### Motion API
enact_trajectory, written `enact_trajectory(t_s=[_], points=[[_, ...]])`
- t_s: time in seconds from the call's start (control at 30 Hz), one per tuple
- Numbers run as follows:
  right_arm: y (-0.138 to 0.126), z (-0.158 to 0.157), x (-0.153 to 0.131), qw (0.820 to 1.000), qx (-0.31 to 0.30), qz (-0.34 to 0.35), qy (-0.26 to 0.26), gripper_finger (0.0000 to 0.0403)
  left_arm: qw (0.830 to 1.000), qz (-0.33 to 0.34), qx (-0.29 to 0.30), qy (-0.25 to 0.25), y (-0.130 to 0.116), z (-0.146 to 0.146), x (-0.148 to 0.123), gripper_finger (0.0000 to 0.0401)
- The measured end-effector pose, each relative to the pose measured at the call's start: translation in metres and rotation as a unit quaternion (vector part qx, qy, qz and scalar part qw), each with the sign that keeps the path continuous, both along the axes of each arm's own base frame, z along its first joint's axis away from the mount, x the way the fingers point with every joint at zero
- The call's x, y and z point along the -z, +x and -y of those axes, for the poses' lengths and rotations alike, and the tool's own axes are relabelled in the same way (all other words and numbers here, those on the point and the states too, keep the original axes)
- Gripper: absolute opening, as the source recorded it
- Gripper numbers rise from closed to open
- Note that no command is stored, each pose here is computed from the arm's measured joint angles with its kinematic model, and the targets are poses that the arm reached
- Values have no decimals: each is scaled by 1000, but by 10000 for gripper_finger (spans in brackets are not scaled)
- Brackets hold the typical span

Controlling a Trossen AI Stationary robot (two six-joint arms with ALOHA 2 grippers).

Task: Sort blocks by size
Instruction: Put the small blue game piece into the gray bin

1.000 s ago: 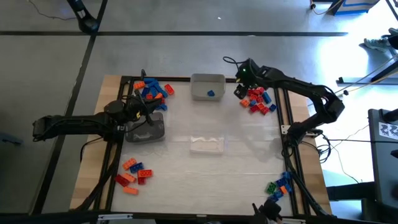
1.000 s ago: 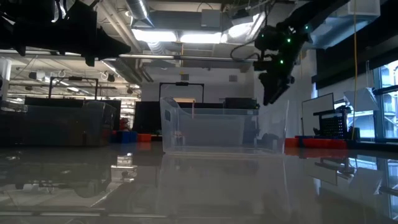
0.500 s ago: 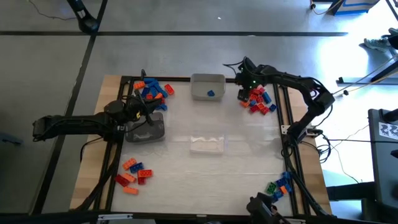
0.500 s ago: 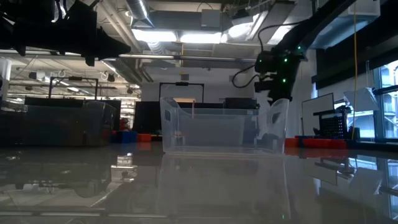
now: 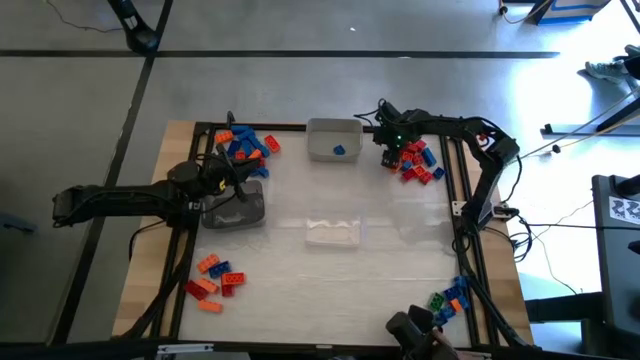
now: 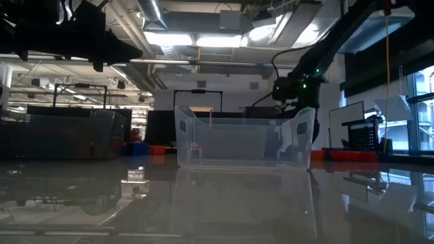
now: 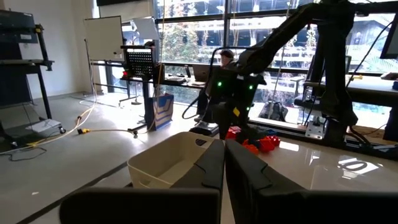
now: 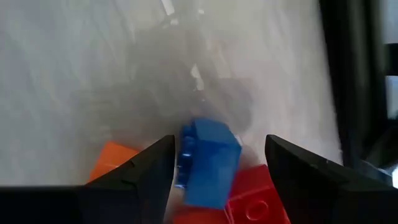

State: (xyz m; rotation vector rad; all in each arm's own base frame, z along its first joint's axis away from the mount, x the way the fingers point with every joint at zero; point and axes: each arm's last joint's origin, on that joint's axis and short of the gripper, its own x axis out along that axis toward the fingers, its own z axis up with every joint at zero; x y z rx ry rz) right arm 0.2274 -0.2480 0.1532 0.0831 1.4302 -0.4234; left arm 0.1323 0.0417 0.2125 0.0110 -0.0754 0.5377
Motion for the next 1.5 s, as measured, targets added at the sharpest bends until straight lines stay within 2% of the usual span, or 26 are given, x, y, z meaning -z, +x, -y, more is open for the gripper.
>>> enact_trajectory(t_s=[0.2,0.53,0.77,1.0,1.1,1.27,1.37,1.5], points=[[2,1,5,1000,-3,3,7,232,1000,-1,0,1,0,0,0,4],[1,1,4,1000,-2,-1,2,92,1000,-1,0,2,0,0,0,4],[-4,-5,-24,999,3,13,-30,91,1000,-4,0,6,0,0,0,4],[-11,-16,-71,992,19,112,-61,98,1000,-3,0,6,0,0,0,4],[-8,-20,-89,981,11,185,-63,96,1000,-3,0,6,0,0,0,4],[10,-25,-105,950,-30,308,-51,100,1000,-3,0,6,0,0,0,4],[26,-29,-104,935,-58,347,-48,104,1000,-3,0,6,0,0,0,4],[44,-33,-96,928,-80,361,-52,105,1000,-3,0,6,0,0,0,4]])
